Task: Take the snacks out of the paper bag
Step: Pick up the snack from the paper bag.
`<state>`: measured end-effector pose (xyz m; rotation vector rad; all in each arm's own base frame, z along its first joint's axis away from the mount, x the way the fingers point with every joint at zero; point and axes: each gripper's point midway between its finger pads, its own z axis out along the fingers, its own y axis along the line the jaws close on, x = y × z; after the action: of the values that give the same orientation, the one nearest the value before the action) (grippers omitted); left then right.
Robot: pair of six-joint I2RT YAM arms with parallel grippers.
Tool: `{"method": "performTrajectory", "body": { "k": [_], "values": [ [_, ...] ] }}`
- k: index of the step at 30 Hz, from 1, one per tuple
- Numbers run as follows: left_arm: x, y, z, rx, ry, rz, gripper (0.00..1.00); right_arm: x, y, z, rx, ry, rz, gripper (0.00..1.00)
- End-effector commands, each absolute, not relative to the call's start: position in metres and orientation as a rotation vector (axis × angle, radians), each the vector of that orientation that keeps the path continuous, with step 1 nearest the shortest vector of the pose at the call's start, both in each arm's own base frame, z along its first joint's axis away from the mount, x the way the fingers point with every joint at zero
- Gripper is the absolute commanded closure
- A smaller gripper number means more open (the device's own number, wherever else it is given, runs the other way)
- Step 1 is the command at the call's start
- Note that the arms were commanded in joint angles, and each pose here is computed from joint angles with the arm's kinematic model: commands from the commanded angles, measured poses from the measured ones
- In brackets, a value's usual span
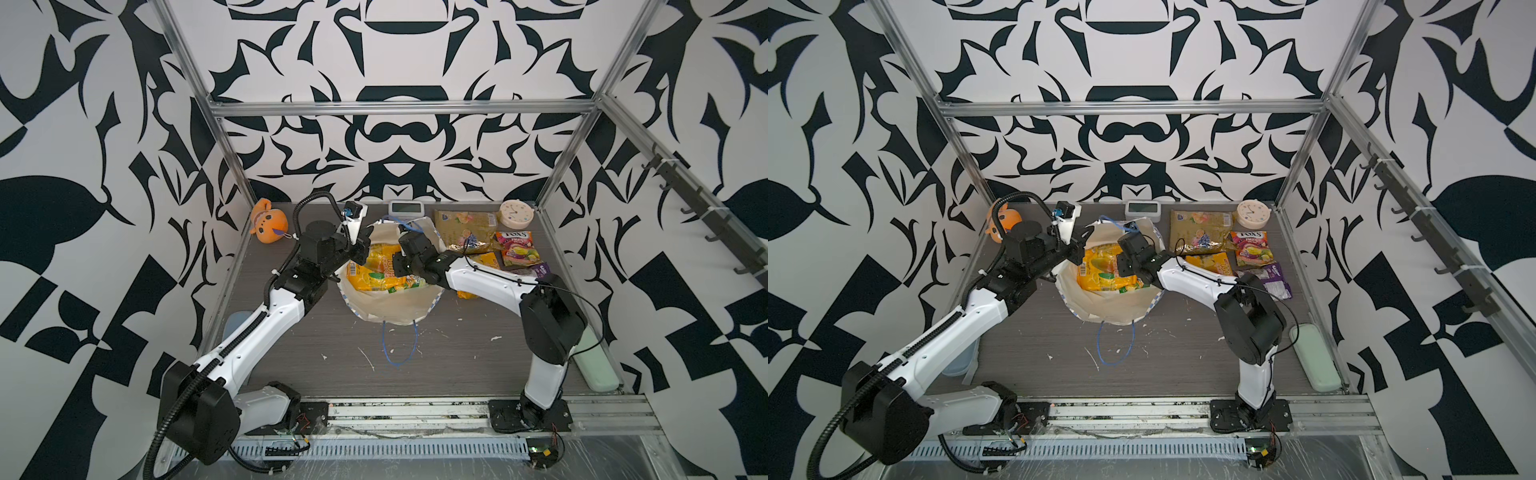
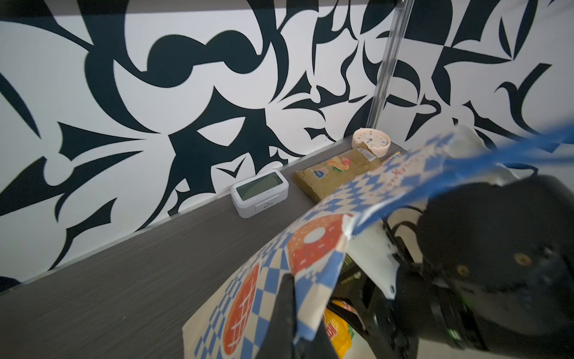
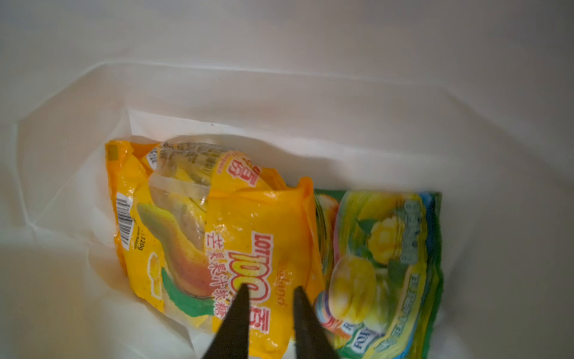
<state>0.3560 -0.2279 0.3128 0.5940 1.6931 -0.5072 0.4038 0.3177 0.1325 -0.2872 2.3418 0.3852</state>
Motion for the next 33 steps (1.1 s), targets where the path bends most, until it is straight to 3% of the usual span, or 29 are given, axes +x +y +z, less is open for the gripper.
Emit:
{"method": "performTrajectory", "body": {
  "k": [1, 3, 4, 11, 22, 25, 33],
  "values": [
    [0.337, -0.239, 0.366, 0.632, 1.493, -0.584, 1.00, 0.414, 0.320, 0.158, -0.230, 2.298, 0.440, 0.51],
    [0.336, -0.242, 0.368, 0.639, 1.485, -0.587, 1.00, 0.416, 0.321, 0.157, -0.226, 2.302, 0.447, 0.38],
    [0.335, -0.243, 0.367, 0.643, 1.480, -0.591, 1.00, 0.417, 0.323, 0.154, -0.222, 2.314, 0.457, 0.37],
    [0.337, -0.251, 0.365, 0.655, 1.474, -0.603, 1.00, 0.428, 0.336, 0.134, -0.227, 2.348, 0.587, 0.31],
    [0.334, -0.256, 0.371, 0.685, 1.445, -0.607, 1.00, 0.436, 0.309, 0.150, -0.100, 2.281, 0.452, 0.16],
    [0.333, -0.257, 0.370, 0.688, 1.445, -0.608, 1.00, 0.436, 0.295, 0.155, -0.082, 2.243, 0.388, 0.01],
    [0.330, -0.260, 0.370, 0.693, 1.433, -0.619, 1.00, 0.431, 0.282, 0.169, -0.052, 2.155, 0.234, 0.00]
  ]
}}
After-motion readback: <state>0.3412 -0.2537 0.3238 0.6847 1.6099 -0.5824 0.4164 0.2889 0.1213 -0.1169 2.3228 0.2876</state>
